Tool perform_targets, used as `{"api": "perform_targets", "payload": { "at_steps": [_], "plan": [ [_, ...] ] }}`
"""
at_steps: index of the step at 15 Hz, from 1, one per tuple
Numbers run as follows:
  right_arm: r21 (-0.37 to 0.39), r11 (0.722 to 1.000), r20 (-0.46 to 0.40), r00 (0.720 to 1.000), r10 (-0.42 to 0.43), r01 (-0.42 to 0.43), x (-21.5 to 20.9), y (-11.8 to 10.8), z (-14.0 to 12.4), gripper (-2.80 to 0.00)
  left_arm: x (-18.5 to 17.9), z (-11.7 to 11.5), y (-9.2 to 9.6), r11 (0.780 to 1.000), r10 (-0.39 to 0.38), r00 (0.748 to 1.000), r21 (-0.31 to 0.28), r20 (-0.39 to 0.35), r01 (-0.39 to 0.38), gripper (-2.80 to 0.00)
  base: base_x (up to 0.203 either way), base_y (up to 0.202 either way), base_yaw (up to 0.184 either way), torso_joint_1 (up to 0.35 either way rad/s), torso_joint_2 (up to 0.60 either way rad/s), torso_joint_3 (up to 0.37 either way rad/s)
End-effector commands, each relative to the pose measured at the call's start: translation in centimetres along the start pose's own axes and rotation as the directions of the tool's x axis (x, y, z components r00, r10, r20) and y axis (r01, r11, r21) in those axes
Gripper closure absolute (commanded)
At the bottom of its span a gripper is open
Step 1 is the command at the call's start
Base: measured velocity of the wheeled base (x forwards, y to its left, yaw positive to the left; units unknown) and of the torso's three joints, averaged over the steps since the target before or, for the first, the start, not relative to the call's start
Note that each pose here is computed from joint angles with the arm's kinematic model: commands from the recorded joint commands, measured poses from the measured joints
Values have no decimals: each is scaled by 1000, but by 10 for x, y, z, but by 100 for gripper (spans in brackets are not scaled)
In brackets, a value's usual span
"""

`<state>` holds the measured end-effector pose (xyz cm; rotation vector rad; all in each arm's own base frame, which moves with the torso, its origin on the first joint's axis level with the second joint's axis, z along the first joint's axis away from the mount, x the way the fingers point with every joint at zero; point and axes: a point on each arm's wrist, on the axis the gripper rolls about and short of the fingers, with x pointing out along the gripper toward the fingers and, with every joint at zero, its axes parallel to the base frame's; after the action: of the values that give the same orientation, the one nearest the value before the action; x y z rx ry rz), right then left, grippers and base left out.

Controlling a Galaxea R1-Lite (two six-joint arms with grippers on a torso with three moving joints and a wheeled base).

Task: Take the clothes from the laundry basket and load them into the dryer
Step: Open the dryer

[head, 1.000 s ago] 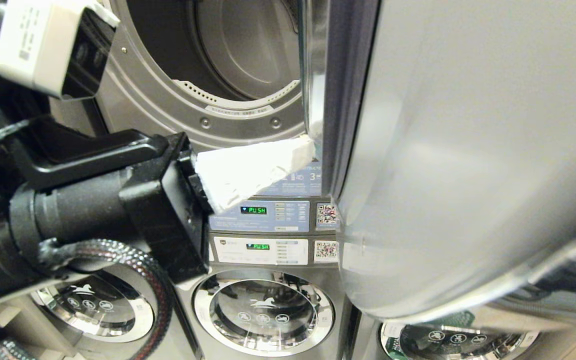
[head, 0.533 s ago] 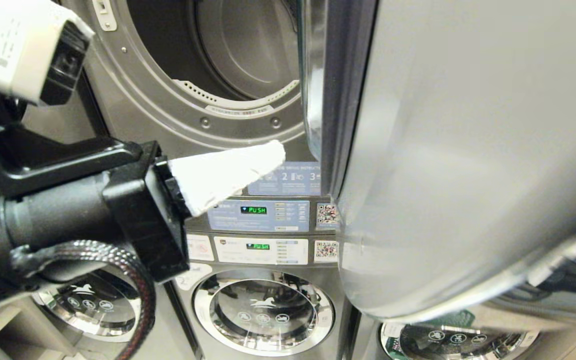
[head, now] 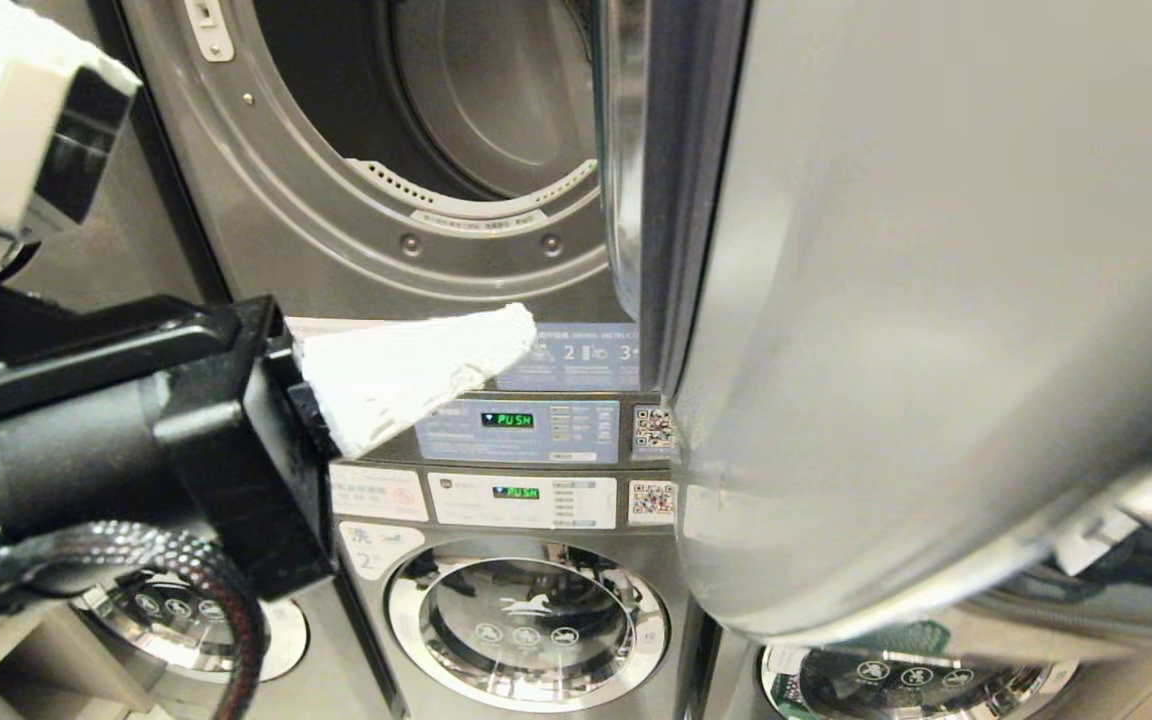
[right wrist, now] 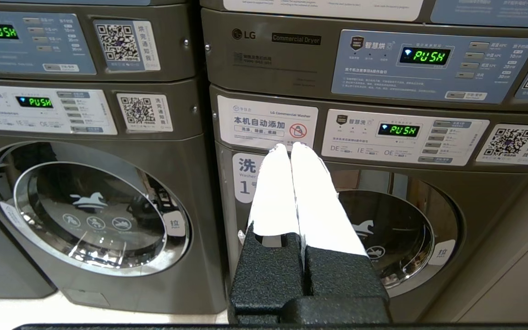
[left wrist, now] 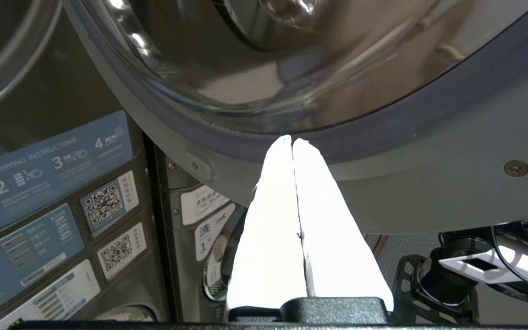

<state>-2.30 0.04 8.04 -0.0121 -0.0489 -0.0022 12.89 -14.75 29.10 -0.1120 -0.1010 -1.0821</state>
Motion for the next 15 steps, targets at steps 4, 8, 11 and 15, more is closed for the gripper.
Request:
{"api": "perform_targets", "payload": {
  "at_steps": [4,8,11,15],
  "plan": [
    [0,1000,-18,1000,1,-1,1,0,-5,0,-2,6,-1,1000,8,1000,2,2,-8,0,0,0,0,0,0,0],
    [0,1000,-18,1000,1,-1,1,0,-5,0,-2,1,-1,1000,8,1000,-2,-13,-9,0,0,0,0,2,1,18],
    [0,1000,-18,1000,1,-1,1,0,-5,0,-3,0,-1,1000,9,1000,-3,-17,-9,0,0,0,0,5,2,158],
    [0,1000,-18,1000,-1,1,1,0,-5,0,-4,1,0,1000,9,1000,-4,-10,-9,0,0,0,0,2,-1,90]
  ]
}}
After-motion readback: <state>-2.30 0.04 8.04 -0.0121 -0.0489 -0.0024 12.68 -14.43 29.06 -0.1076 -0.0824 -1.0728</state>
